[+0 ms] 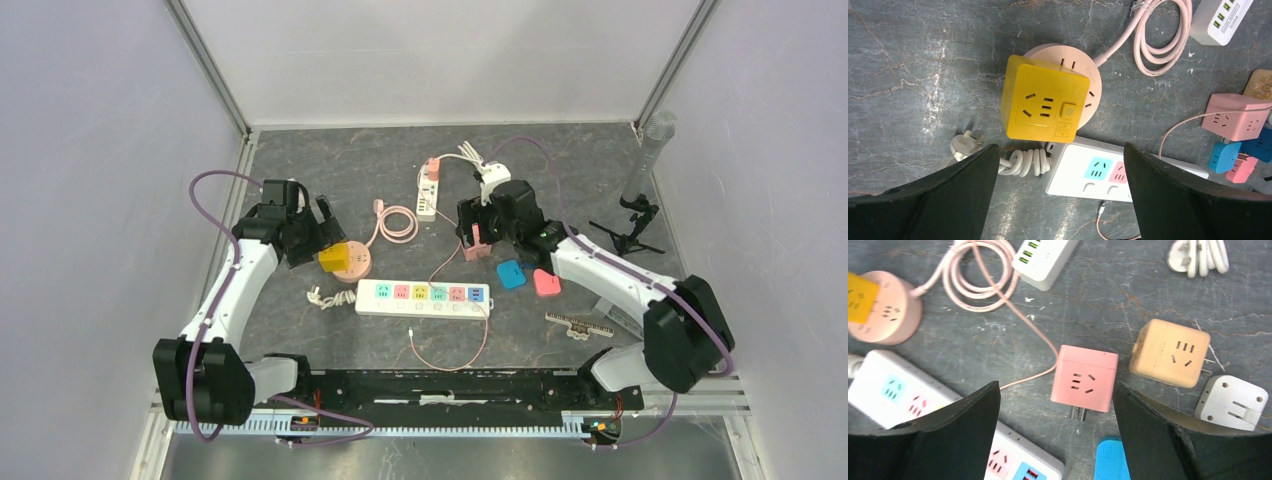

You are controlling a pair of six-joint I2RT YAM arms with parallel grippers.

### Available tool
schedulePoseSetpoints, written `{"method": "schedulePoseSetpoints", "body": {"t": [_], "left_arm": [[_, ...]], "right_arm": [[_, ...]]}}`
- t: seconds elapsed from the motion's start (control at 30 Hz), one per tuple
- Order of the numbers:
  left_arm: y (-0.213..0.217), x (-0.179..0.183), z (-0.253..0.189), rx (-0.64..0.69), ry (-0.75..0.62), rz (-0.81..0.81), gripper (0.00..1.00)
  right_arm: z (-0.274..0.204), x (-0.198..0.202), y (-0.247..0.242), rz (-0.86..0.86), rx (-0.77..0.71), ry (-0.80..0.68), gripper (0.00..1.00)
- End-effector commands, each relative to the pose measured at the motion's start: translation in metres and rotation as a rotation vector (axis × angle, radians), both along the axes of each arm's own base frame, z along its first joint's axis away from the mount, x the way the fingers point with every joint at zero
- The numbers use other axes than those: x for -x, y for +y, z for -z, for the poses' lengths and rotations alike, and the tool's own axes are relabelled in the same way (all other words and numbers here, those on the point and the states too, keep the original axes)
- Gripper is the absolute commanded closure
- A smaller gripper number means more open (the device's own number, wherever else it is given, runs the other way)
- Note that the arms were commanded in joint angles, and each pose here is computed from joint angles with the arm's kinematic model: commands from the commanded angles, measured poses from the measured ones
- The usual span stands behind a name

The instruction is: Pull the plug off the socket

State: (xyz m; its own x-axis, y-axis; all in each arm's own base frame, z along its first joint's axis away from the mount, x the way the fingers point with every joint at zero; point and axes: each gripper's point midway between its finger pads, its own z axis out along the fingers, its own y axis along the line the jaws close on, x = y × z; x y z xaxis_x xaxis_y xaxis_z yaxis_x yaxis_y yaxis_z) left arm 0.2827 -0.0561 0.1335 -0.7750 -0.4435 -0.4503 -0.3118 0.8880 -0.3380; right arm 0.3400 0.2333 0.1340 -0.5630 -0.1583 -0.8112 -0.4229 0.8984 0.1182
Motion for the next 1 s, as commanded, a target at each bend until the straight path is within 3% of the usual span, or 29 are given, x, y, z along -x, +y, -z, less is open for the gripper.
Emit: {"method": "schedulePoseSetpoints", "body": {"t": [0.0, 0.43, 0.53, 0.8, 0.97], "left_arm": [[-0.001, -0.010, -0.011, -0.031, -0.033, 0.068, 0.00], [0.011, -0.019, 0.023, -0.110, 0.127, 0.060, 0.01], [0.009, -0.014, 0.035, -0.089, 0.172, 0.042, 0.06], [-0.010, -0.008, 0.043, 0.005, 0.200, 0.070, 0.31], [-0.030, 0.000, 0.029, 0.069, 0.155, 0.126, 0.38]], "right_arm": [[-0.026, 0.019, 0.019, -0.127, -0.140, -0.041, 0.14], [-0.031, 0.082, 0.062, -0.295, -0.370, 0.020, 0.19], [-0.030, 0.091, 0.080, -0.343, -0.378, 0.064, 0.29], [-0.022, 0.105, 0.105, -0.357, -0.424, 0.108, 0.36], [-0.017, 0.108, 0.129, -0.361, -0.408, 0.134, 0.42]]}}
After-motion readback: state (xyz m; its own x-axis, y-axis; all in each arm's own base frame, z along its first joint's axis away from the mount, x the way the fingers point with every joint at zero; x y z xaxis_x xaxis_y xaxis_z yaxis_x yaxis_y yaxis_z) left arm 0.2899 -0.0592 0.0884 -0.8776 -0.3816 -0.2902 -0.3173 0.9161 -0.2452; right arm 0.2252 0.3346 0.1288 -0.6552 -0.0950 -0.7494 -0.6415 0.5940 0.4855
